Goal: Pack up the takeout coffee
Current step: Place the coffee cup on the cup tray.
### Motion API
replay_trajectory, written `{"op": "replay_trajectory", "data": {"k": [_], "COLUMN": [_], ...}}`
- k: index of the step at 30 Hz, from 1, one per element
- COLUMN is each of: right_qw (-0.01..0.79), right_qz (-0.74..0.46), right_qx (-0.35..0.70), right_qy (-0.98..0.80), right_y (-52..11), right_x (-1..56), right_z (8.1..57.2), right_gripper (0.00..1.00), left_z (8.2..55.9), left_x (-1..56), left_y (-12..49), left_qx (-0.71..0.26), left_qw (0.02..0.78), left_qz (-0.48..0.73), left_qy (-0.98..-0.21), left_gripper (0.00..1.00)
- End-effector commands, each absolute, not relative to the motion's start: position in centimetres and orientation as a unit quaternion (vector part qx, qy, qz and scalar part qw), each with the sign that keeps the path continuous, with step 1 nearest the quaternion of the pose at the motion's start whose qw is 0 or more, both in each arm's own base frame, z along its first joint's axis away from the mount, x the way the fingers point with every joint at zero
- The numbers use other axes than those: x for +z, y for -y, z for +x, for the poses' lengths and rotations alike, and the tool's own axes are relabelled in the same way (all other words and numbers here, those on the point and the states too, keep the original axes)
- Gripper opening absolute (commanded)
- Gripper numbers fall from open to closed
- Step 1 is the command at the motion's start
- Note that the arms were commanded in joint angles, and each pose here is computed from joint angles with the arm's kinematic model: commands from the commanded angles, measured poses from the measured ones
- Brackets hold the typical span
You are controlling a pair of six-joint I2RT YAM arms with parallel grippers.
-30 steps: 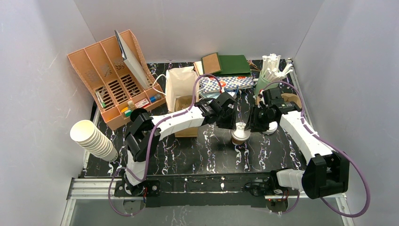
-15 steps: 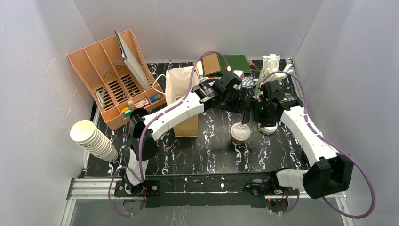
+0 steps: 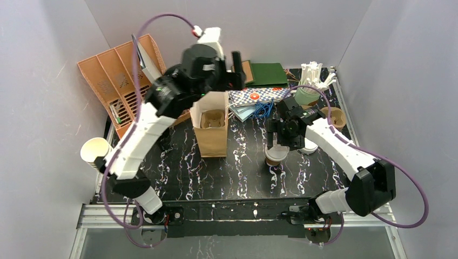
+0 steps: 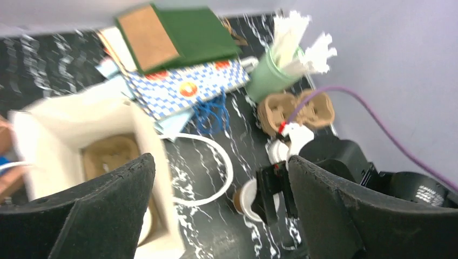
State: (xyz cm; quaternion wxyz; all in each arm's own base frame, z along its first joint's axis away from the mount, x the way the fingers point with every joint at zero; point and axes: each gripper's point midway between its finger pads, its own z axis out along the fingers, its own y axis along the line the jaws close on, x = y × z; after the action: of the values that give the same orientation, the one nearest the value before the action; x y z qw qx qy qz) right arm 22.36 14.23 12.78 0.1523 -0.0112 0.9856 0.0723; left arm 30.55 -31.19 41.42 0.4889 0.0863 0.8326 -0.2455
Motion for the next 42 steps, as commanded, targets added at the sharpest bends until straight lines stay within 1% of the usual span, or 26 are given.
{"op": "replay_trajectory", "data": {"k": [1,5,9,13,17,24,35,38,42], "right_qw": [0.169,0.169,0.162,0.160,0.159,0.153,0.156,0.162,0.160], "right_qz": [0.005,0.004,0.009,0.021,0.020,0.017,-0.007,-0.012,-0.013], "right_qx": [0.068,0.072,0.050,0.023,0.017,0.023,0.018,0.018,0.018], "right_qy": [-0.983,-0.983,-0.985,-0.987,-0.987,-0.988,-0.987,-0.987,-0.987], "right_y": [-14.7,-15.3,-15.2,-14.8,-14.8,-14.9,-15.0,-15.0,-14.9], "right_x": [13.7,13.5,12.8,12.4,12.2,11.8,12.2,12.6,12.5], "right_z": [23.1,23.1,23.1,23.1,23.1,22.8,23.3,23.4,23.3], "right_gripper": [0.98,0.98,0.98,0.98,0.98,0.88,0.83,0.74,0.72], "left_z": [30.1,29.8,29.4,29.2,29.0,28.9,29.4,29.6,29.9], "left_x": [44.6,46.1,46.3,45.9,45.2,43.3,40.4,39.7,38.8], "left_y": [24.9,21.3,18.2,16.3,15.3,14.3,12.9,12.6,12.3], "left_qx": [-0.168,-0.120,-0.070,-0.045,-0.033,-0.024,-0.018,-0.022,-0.021], "left_qw": [0.544,0.571,0.588,0.594,0.591,0.574,0.537,0.527,0.517], "left_qz": [0.060,0.042,0.025,0.006,-0.004,-0.012,-0.022,-0.026,-0.031], "left_qy": [-0.820,-0.811,-0.805,-0.803,-0.806,-0.818,-0.843,-0.849,-0.855], "left_gripper": [0.92,0.93,0.94,0.95,0.95,0.95,0.95,0.95,0.95]}}
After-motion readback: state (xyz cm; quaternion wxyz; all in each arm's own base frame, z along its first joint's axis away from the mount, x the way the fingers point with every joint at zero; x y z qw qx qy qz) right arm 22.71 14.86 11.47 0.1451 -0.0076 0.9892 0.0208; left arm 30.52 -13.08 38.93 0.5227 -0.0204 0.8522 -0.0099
